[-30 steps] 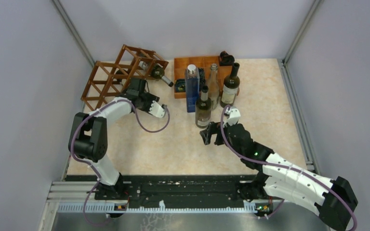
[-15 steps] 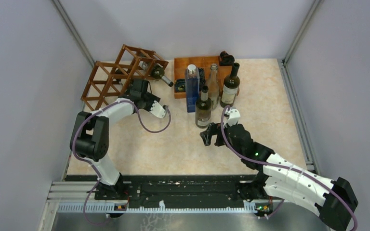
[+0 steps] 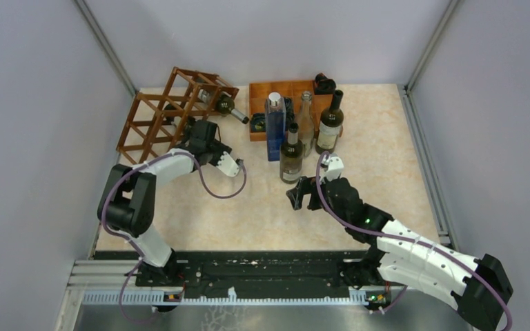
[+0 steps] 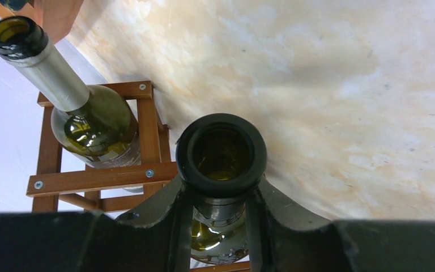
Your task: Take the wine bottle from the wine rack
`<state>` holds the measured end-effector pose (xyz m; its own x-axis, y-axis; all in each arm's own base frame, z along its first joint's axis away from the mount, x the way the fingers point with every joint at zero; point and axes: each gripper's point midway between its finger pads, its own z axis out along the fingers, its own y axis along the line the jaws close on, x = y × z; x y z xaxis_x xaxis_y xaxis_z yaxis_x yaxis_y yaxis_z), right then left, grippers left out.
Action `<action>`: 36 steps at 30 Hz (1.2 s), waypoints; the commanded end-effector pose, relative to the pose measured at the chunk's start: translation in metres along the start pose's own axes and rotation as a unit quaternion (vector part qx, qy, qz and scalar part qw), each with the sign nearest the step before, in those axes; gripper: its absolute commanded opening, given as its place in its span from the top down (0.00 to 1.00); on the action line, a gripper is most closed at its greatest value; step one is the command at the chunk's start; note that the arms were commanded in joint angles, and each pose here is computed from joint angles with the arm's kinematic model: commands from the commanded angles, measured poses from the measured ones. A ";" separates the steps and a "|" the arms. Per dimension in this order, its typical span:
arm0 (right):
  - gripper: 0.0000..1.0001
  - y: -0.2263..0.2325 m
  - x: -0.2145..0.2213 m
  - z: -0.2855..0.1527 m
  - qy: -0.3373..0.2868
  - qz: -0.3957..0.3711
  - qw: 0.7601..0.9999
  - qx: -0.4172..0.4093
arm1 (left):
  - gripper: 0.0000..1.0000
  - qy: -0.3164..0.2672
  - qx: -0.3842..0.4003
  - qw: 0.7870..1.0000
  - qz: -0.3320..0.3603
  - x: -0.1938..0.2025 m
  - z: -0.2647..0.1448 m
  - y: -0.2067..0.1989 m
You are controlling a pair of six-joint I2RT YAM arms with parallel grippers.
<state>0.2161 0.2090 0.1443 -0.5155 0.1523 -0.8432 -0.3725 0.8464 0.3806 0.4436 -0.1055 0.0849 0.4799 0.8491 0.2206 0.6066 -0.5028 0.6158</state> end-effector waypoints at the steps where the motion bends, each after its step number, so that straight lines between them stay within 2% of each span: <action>1: 0.06 0.013 -0.010 -0.002 -0.018 0.009 0.999 -0.025 | 1.00 0.012 0.002 1.000 -0.002 -0.005 -0.016 -0.011; 6: 0.06 0.015 -0.009 0.000 -0.015 0.011 0.999 -0.028 | 1.00 0.009 -0.020 1.000 0.016 -0.016 -0.034 -0.002; 22: 0.06 0.014 -0.009 -0.008 -0.018 0.015 0.999 -0.032 | 1.00 -0.008 -0.038 0.996 0.083 -0.054 -0.077 -0.022; 28: 0.07 0.013 -0.007 -0.009 -0.017 0.017 0.999 -0.032 | 1.00 -0.030 -0.070 0.991 0.114 -0.066 -0.100 -0.020; 36: 0.06 0.015 -0.007 -0.009 -0.016 0.021 0.999 -0.036 | 1.00 -0.070 -0.066 0.984 0.151 -0.084 -0.118 -0.044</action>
<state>0.2092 0.2090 0.1468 -0.5234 0.1757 -0.8338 -0.3814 0.8267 0.4136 0.3059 -0.1311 0.1082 0.6925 0.6739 0.2573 0.4243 -0.6690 0.6103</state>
